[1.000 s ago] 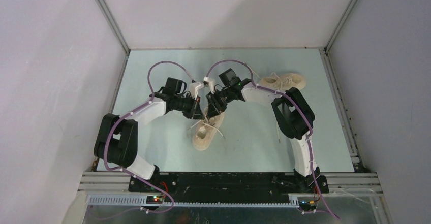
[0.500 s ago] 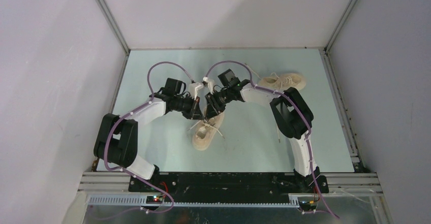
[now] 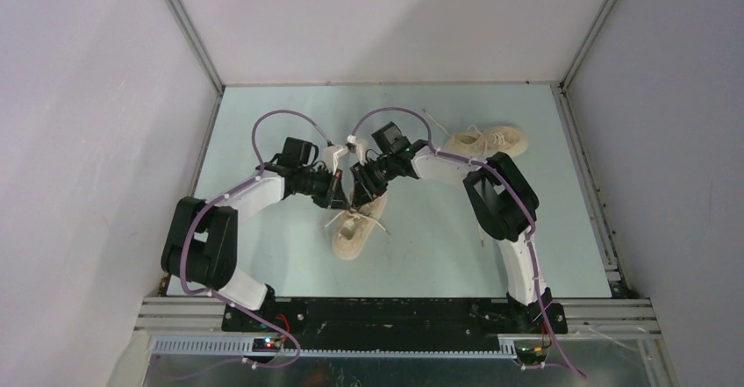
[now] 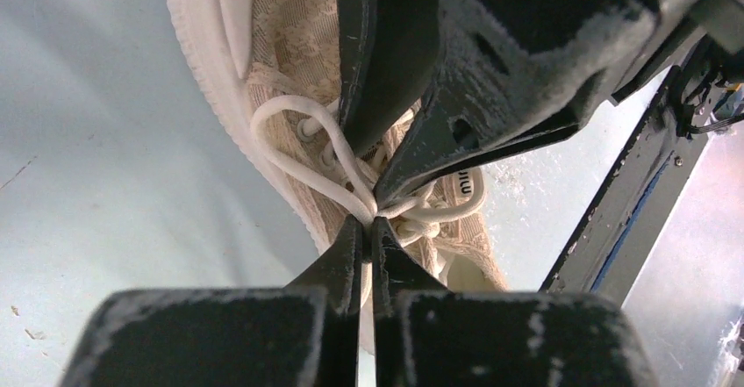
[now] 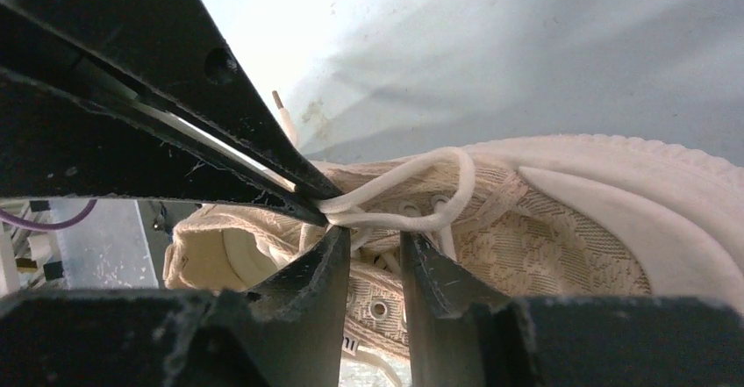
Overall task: Tie the shoes
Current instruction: Cross the shoelace with the shoelace.
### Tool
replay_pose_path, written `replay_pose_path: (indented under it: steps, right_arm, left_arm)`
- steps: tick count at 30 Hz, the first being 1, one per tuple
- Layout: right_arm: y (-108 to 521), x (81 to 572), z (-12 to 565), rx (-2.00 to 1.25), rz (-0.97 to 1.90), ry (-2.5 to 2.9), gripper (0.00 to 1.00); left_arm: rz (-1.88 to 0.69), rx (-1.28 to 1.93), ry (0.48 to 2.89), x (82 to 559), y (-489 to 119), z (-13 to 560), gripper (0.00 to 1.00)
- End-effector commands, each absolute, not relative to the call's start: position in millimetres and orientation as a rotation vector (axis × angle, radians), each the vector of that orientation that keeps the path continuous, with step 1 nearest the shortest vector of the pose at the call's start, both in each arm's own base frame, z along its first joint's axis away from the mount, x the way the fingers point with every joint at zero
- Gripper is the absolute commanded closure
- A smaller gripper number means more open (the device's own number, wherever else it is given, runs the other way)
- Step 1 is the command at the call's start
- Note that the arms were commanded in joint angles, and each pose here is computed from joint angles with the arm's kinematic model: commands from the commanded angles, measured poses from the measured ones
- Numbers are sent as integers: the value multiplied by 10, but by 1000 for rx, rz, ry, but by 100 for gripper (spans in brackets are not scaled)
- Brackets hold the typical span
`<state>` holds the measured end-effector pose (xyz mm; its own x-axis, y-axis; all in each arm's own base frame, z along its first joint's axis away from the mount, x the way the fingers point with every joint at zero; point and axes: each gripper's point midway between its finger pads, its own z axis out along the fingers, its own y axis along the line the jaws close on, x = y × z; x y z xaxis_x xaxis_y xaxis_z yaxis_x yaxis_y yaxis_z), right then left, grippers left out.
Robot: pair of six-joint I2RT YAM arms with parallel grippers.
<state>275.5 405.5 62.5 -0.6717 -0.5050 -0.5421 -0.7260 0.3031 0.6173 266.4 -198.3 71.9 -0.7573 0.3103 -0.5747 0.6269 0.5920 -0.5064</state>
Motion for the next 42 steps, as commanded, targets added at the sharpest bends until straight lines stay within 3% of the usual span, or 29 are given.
replay_pose_path:
  steps: [1,6,11,14,20,30,34,38,42]
  right_arm:
    - [4704,2151,760,-1490,1349,1981,73]
    - [4694,2192,776,-1479,1286,1987,93]
    - [4555,2359,988,-1421,1174,1969,100]
    - [4424,2440,1199,-1392,1122,1944,100]
    - [4304,2482,1279,-1387,1090,1952,100]
    - [4275,2414,1175,-1406,1147,1974,100]
    - [4259,2427,1162,-1354,1221,2014,94]
    - [4201,2503,1188,-1314,1251,2029,89]
    - [4162,2547,1276,-1281,1289,2026,81]
  left_arm:
    - [-1071,805,2311,2676,-2186,800,100]
    - [-1055,788,2312,2685,-2155,799,99]
    - [-1028,728,2314,2754,-2093,859,81]
    - [-1053,680,2289,2826,-2070,944,68]
    - [-1130,531,2309,2947,-2097,1057,57]
    - [-1108,565,2338,2992,-2045,1007,55]
    - [-1120,577,2347,2918,-2017,995,54]
    - [-1132,596,2343,2884,-2007,982,60]
    - [-1144,604,2348,2878,-2006,988,56]
